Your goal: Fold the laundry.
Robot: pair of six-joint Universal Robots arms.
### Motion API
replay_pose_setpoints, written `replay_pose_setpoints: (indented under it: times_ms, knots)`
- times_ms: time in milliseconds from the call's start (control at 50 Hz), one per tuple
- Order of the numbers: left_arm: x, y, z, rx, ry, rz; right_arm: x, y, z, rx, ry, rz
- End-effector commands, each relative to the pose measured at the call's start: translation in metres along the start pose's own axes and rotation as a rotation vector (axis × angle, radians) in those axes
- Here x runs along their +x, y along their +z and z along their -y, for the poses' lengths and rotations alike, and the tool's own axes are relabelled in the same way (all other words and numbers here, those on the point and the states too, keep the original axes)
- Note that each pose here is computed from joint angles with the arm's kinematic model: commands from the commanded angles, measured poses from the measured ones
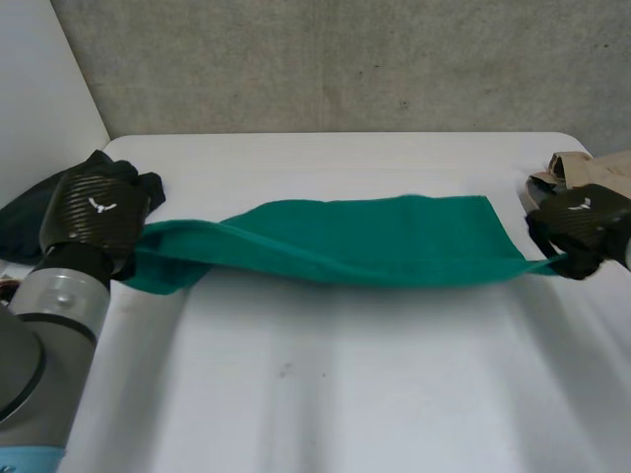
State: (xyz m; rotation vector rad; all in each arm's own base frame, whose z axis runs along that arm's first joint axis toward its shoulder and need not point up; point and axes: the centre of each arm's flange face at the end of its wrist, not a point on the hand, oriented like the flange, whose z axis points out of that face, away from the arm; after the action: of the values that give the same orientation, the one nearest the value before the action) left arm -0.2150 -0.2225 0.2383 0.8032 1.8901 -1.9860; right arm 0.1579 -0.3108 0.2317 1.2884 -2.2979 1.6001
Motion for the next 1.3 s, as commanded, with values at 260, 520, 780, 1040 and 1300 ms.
replay_pose_setpoints:
  times_ms: [260, 520, 780, 1040, 1300]
  knots:
    - [0.022, 0.030, -0.044, -0.173, -0.004, -0.249, -0.016, 0.006, -0.032, -0.193, -0.113, 0.153]
    - [0.013, 0.148, 0.002, 0.073, -0.018, -0.042, 0.027, 0.077, 0.051, 0.128, -0.182, -0.257]
    - [-0.063, 0.171, 0.131, 0.717, -0.156, 0.359, 0.099, 0.050, 0.166, 0.864, -0.168, -0.765]
    - [-0.006, 0.166, 0.043, 0.482, -0.194, 0.175, 0.052, 0.095, 0.096, 0.677, -0.058, -0.550]
    - [0.061, 0.115, -0.061, 0.127, -0.145, -0.042, -0.039, 0.100, -0.013, 0.215, 0.032, -0.160]
